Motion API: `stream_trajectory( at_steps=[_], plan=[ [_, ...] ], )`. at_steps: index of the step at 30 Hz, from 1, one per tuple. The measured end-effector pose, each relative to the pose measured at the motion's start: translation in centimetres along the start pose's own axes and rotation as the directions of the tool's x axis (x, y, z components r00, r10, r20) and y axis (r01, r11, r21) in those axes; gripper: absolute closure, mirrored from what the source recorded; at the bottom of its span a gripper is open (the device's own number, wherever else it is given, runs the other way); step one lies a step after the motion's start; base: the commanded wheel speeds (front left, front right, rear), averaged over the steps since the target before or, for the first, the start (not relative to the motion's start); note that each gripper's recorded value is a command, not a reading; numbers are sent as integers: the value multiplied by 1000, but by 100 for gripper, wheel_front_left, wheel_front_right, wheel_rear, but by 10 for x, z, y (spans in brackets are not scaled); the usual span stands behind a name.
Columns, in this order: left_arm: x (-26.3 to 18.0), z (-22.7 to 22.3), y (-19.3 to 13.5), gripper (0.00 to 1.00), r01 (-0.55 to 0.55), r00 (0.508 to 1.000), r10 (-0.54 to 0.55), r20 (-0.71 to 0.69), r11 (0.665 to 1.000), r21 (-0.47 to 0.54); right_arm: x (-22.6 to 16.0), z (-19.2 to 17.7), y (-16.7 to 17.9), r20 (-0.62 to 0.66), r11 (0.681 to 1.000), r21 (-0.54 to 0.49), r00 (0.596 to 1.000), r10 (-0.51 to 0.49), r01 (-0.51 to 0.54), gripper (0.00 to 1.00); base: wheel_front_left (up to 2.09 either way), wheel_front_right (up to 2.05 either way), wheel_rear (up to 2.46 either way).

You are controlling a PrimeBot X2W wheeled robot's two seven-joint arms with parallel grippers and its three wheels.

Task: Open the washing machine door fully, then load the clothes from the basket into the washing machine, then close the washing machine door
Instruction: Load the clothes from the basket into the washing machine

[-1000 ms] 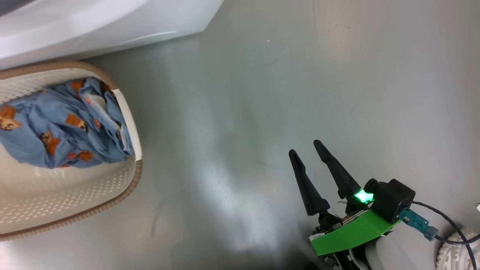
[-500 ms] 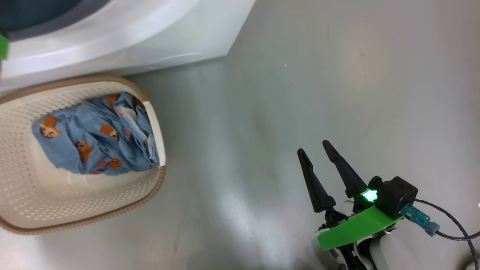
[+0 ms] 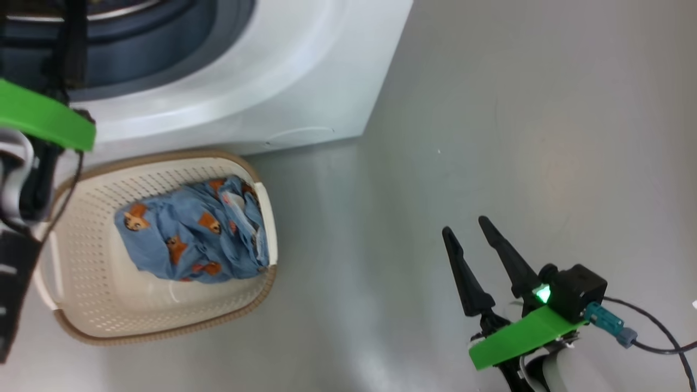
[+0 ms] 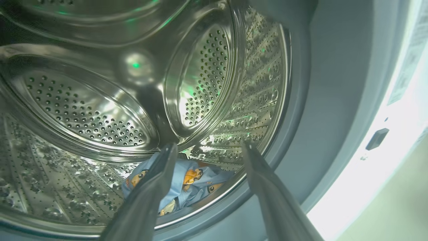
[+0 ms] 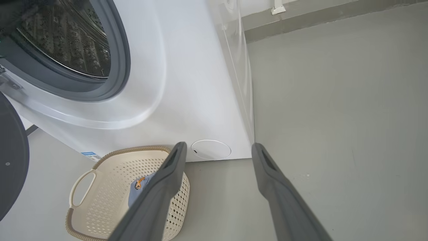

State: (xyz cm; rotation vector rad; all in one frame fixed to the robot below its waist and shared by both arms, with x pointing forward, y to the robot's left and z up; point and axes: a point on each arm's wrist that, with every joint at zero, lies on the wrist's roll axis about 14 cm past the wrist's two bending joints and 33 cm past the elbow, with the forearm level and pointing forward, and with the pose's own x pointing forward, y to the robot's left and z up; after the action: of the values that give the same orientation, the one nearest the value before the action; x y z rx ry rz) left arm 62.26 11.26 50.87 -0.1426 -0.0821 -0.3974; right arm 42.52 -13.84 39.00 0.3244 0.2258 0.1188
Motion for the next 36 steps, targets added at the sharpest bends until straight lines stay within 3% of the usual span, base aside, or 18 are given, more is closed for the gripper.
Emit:
stream_trajectory(
  at_steps=[23,36],
  plan=[
    [-122,92,-6,0,-144,975,140,173,989,14,-35,31,37,75,996,-36,994,84,-82,0,0,0,0],
    [-188,89,6,0,-269,951,263,166,963,17,-48,47,43,123,995,-47,988,97,-92,0,0,0,0]
  ],
)
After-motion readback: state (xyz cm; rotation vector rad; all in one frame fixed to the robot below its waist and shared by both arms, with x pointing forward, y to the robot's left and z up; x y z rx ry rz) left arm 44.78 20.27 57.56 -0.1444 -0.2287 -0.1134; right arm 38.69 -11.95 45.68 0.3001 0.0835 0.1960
